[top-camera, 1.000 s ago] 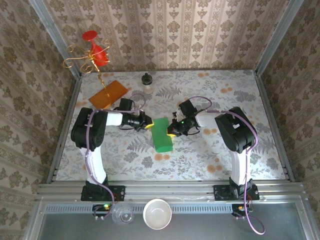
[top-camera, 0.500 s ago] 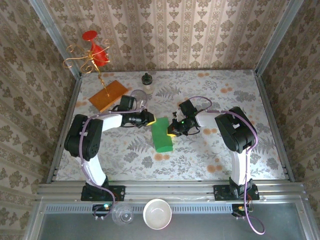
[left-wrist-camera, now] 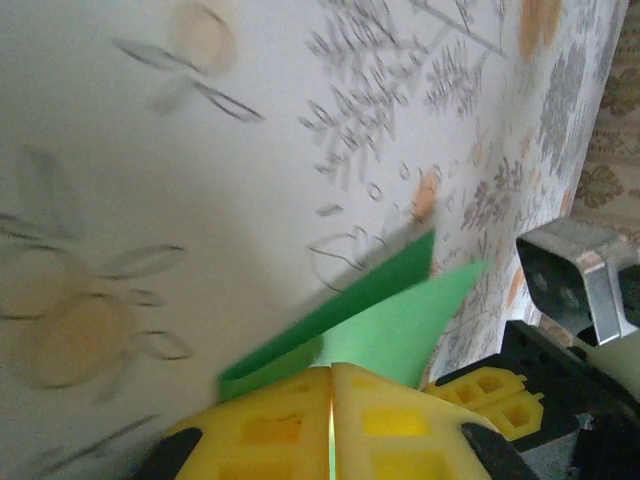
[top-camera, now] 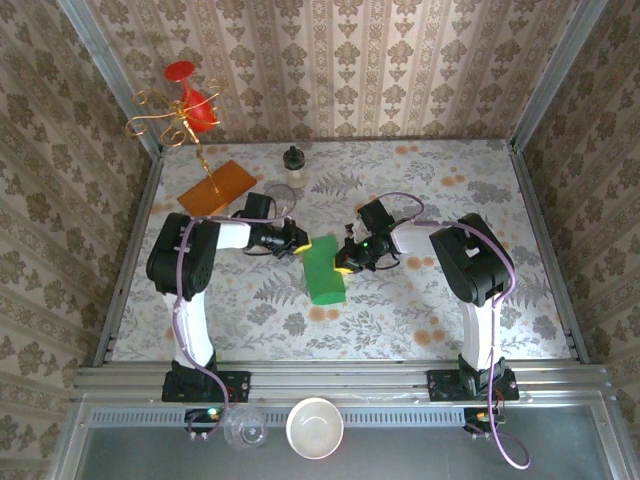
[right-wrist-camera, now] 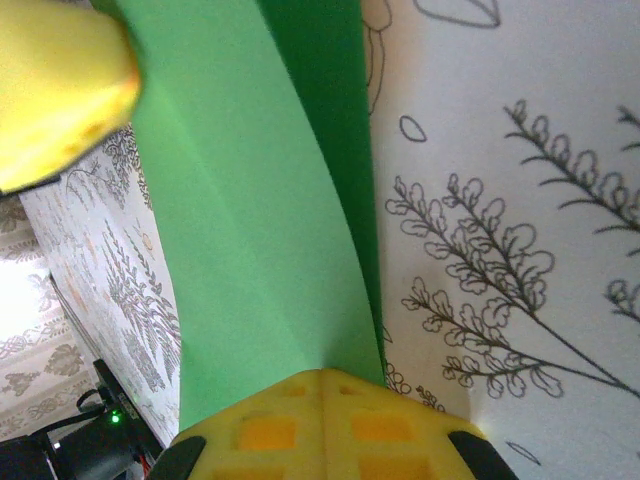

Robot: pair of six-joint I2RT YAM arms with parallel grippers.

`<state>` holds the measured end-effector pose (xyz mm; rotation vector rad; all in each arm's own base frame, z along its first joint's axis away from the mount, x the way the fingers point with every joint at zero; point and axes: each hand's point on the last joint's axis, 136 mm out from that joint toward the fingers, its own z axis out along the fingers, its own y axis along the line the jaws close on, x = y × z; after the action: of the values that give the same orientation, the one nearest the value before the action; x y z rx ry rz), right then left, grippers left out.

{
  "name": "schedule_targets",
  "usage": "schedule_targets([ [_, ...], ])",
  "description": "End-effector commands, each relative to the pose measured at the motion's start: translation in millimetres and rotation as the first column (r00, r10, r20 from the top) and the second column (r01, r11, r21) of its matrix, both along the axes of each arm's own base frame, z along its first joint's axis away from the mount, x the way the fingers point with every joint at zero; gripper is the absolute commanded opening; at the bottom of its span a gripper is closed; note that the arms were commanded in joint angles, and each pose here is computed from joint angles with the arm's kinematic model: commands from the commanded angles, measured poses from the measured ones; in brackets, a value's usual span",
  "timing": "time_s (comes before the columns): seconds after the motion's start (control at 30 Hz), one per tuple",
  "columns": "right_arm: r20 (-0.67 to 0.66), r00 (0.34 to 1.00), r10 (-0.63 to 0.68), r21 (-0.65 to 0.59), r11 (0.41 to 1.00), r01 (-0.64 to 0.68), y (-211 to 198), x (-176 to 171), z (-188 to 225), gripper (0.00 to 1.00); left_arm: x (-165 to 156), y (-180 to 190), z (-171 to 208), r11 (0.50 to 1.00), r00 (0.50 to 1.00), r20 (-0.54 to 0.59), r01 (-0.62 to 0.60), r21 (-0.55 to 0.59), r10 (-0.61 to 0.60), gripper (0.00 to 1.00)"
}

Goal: Fold a paper plane with a square sheet of paper (pick it up from the middle)
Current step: First fold the square sheet of paper in half at the center of the table.

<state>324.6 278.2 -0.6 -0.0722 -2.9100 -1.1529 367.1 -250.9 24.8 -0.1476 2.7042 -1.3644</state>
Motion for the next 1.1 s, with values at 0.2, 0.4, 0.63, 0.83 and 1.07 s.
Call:
schedule_targets([
  [0.2, -0.274, 0.953, -0.130, -0.509, 0.860, -0.029, -104.4, -84.9, -117.0, 0.06, 23.6, 51.3, -1.1, 0.986, 0.995, 0.018, -0.099, 0.130, 0.098, 0.12],
  [0.4, -0.274, 0.953, -0.131, -0.507, 0.862, -0.028, -104.3, -85.4, -116.5, 0.06, -13.5, 13.6, 42.1, 0.994, 0.997, 0.067, -0.037, 0.098, 0.031, 0.12],
  [0.63, -0.275, 0.952, -0.133, -0.504, 0.863, -0.025, -103.9, -85.7, -117.9, 0.06, -86.0, -37.4, 30.3, 0.989, 0.995, -0.015, 0.103, 0.104, -0.102, 0.12],
  [0.83, -0.277, 0.951, -0.134, -0.504, 0.863, -0.025, -104.2, -87.1, -119.2, 0.06, -116.9, -47.1, 18.2, 0.979, 0.981, -0.091, 0.178, 0.097, -0.169, 0.12],
  [1.07, -0.279, 0.950, -0.139, -0.506, 0.862, -0.022, -104.8, -88.0, -121.0, 0.05, -131.0, -31.8, -7.2, 0.978, 0.977, -0.153, 0.167, 0.127, -0.147, 0.12],
])
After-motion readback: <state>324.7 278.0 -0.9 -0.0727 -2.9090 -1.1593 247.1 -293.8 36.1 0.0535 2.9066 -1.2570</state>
